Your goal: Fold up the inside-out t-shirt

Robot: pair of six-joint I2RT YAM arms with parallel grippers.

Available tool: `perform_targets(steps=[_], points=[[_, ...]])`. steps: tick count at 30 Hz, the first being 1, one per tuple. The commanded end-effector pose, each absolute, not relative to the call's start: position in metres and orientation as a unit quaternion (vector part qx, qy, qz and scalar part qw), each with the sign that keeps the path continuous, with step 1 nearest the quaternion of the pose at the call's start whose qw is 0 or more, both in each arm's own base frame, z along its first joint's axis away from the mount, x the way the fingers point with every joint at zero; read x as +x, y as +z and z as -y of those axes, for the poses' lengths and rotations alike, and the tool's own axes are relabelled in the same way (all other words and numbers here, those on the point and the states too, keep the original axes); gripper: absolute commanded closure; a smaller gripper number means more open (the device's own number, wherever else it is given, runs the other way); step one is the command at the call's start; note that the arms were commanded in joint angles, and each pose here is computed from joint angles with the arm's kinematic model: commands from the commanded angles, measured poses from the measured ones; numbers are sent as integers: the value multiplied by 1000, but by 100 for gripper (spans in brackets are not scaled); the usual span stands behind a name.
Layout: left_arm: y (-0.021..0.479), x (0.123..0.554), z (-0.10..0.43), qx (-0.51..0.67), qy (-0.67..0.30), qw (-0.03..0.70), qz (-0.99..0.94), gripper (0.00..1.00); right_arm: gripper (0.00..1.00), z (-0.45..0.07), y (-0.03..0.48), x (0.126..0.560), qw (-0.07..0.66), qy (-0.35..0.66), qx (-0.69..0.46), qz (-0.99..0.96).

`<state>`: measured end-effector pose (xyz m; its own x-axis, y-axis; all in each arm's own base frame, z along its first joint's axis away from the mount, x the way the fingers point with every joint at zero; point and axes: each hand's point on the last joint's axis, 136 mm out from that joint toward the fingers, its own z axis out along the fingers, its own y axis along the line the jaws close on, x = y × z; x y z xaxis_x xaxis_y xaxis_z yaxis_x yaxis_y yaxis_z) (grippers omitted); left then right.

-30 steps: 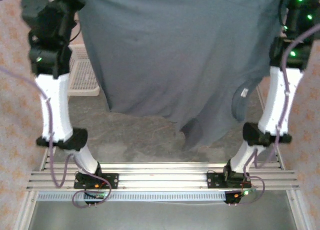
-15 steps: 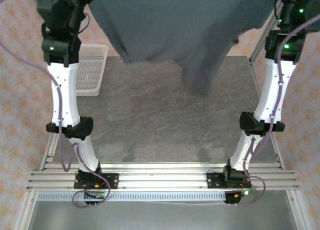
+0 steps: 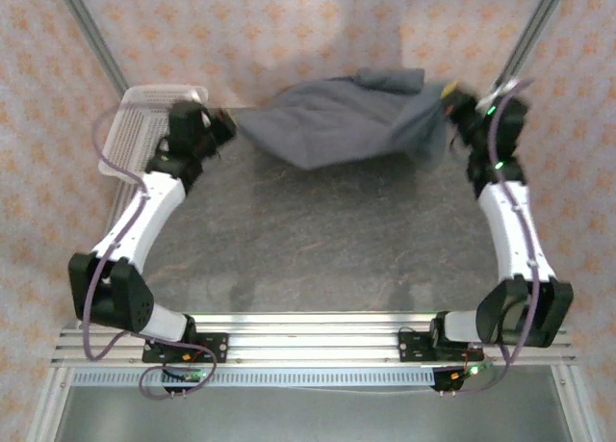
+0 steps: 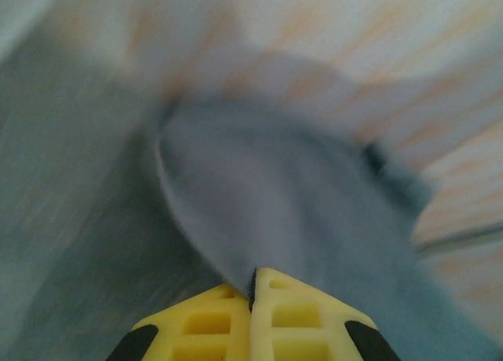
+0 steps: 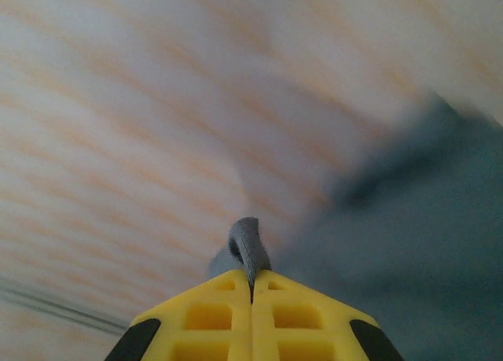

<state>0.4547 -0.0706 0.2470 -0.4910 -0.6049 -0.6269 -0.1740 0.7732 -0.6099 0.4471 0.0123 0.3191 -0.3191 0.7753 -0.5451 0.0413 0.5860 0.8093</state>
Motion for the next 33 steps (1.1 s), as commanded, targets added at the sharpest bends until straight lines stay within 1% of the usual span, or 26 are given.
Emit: perform_targets(steps=[1, 5, 9, 11, 13, 16, 19, 20, 21, 22, 23, 24, 25, 26, 27, 29, 30, 32, 33], points=[[220, 444, 87, -223, -274, 442, -825, 100, 100, -18, 265, 425, 491, 364, 286, -738], [167, 425, 103, -212, -258, 392, -857, 100, 100, -21, 215, 412, 439, 347, 300, -773], [133, 407, 94, -233, -216, 354, -880, 100, 100, -20, 185, 396, 391, 336, 340, -787], [122, 397, 88, -247, -201, 342, -884, 100, 100, -10, 174, 379, 369, 301, 378, -794], [115, 380, 77, -267, -178, 333, -887, 100, 100, 10, 164, 344, 345, 233, 442, -794], [113, 346, 57, -302, -143, 325, -885, 100, 100, 30, 162, 278, 338, 174, 519, -765], [118, 309, 48, -324, -138, 333, -875, 100, 100, 33, 159, 214, 347, 177, 573, -721], [119, 299, 47, -330, -140, 336, -871, 100, 98, 33, 157, 198, 355, 186, 584, -706], [122, 289, 47, -335, -147, 343, -865, 99, 92, 35, 156, 182, 372, 198, 595, -685], [126, 282, 47, -335, -158, 356, -858, 91, 80, 36, 157, 172, 393, 213, 600, -664], [132, 278, 48, -335, -167, 368, -851, 80, 69, 38, 160, 167, 412, 225, 600, -648], [142, 275, 48, -335, -177, 386, -841, 58, 55, 41, 170, 164, 445, 241, 594, -625], [153, 275, 47, -333, -184, 404, -832, 42, 44, 45, 184, 164, 478, 251, 582, -608], [165, 277, 46, -327, -188, 421, -825, 35, 41, 48, 198, 168, 507, 254, 567, -598], [180, 282, 46, -318, -191, 441, -817, 31, 39, 52, 217, 175, 541, 254, 546, -587], [212, 298, 52, -288, -198, 469, -811, 30, 35, 53, 250, 195, 581, 241, 497, -598], [231, 309, 61, -263, -204, 480, -811, 31, 35, 49, 266, 211, 591, 238, 464, -615], [257, 331, 80, -217, -204, 495, -816, 32, 35, 33, 287, 248, 587, 243, 398, -663], [266, 344, 89, -201, -198, 499, -819, 32, 35, 23, 289, 270, 571, 252, 372, -687]])
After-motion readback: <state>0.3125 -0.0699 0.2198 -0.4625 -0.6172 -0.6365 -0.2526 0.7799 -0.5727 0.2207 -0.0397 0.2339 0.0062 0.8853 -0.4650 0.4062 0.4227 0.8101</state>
